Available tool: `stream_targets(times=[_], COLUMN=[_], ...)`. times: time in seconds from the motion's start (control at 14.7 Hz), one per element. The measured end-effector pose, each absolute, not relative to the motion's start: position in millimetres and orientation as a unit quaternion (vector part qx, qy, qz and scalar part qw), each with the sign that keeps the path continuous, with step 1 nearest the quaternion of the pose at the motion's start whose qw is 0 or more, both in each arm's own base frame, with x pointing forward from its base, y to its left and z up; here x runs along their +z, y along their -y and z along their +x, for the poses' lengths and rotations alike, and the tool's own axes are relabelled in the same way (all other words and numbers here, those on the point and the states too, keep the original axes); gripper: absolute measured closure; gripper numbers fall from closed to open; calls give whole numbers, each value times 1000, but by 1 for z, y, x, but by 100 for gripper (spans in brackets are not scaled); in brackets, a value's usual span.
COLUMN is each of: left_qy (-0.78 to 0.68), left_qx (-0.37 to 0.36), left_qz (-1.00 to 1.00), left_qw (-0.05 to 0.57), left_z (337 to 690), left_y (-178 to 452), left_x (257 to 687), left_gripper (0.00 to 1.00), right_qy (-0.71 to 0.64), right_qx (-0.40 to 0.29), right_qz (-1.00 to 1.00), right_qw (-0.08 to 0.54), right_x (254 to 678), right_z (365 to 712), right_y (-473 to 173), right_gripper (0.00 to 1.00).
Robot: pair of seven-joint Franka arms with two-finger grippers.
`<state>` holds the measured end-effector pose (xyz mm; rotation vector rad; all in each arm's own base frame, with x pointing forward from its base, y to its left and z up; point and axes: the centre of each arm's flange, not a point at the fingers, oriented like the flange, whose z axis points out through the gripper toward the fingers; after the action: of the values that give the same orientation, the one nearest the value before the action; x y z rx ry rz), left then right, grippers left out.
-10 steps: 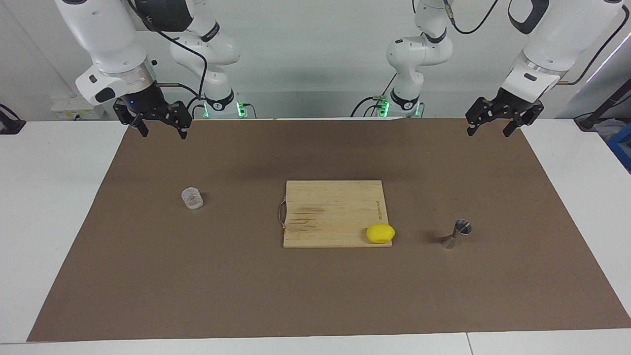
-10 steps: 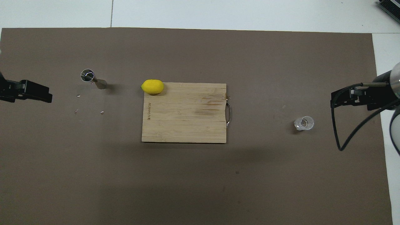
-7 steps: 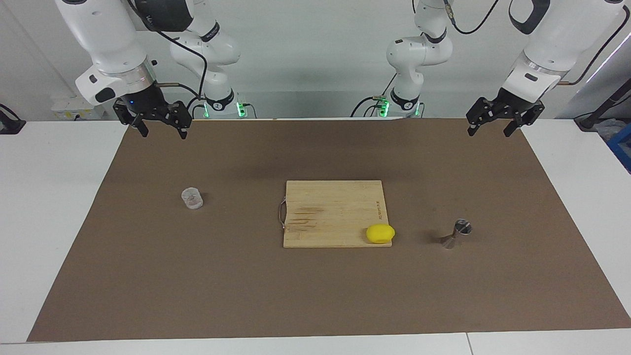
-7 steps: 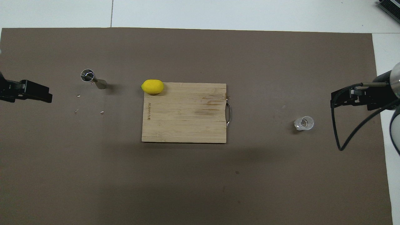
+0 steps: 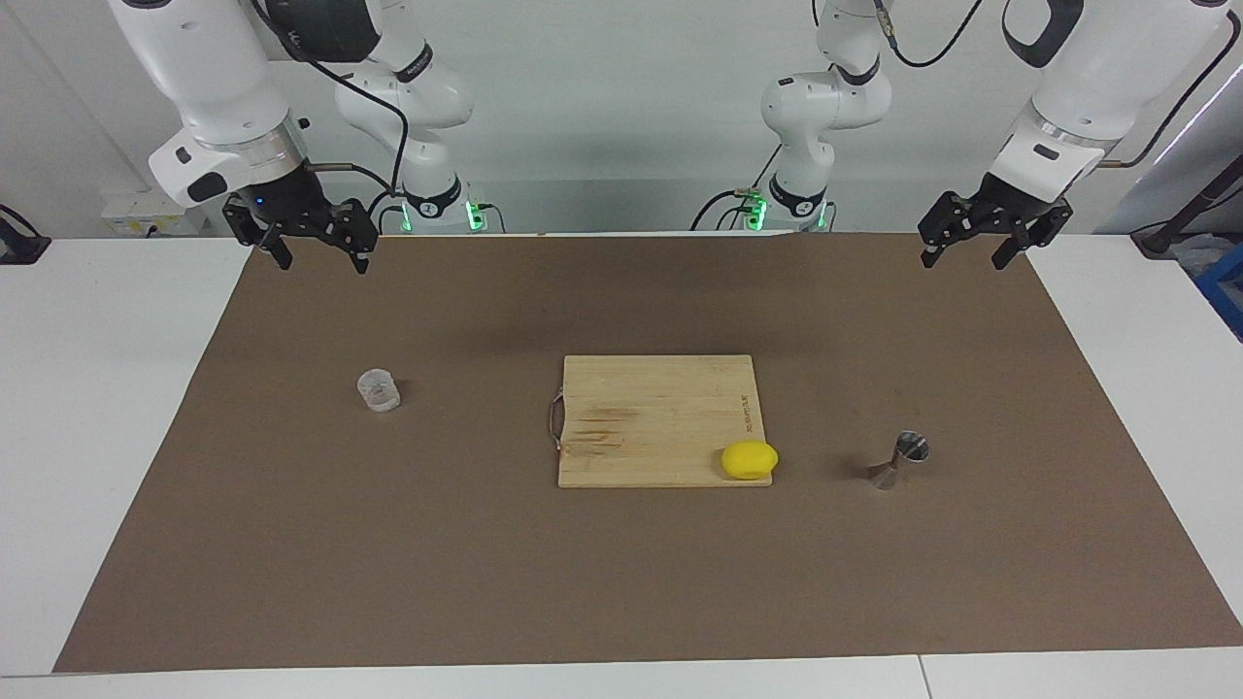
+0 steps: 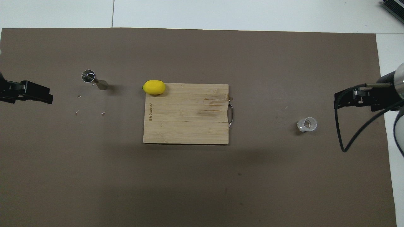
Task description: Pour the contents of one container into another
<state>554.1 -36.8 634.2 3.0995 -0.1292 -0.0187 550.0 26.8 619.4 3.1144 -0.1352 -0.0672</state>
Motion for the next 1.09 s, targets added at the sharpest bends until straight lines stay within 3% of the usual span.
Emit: stream_targets(times=[0.68,1.09], left_qy=[44,27], left_qx=[1,-10], left_qz=[999,999], left_qw=[20,32], left_z=[558,573], left_y=[40,26], left_x=[627,583], left_gripper=[0,0], right_qy=[43,43], right_qx=[-22,-22], right_qz=[999,999], right_qw=[12,12], right_x=[619,619], right_z=[550,550], right_y=[-27,-27], right_gripper=[0,0])
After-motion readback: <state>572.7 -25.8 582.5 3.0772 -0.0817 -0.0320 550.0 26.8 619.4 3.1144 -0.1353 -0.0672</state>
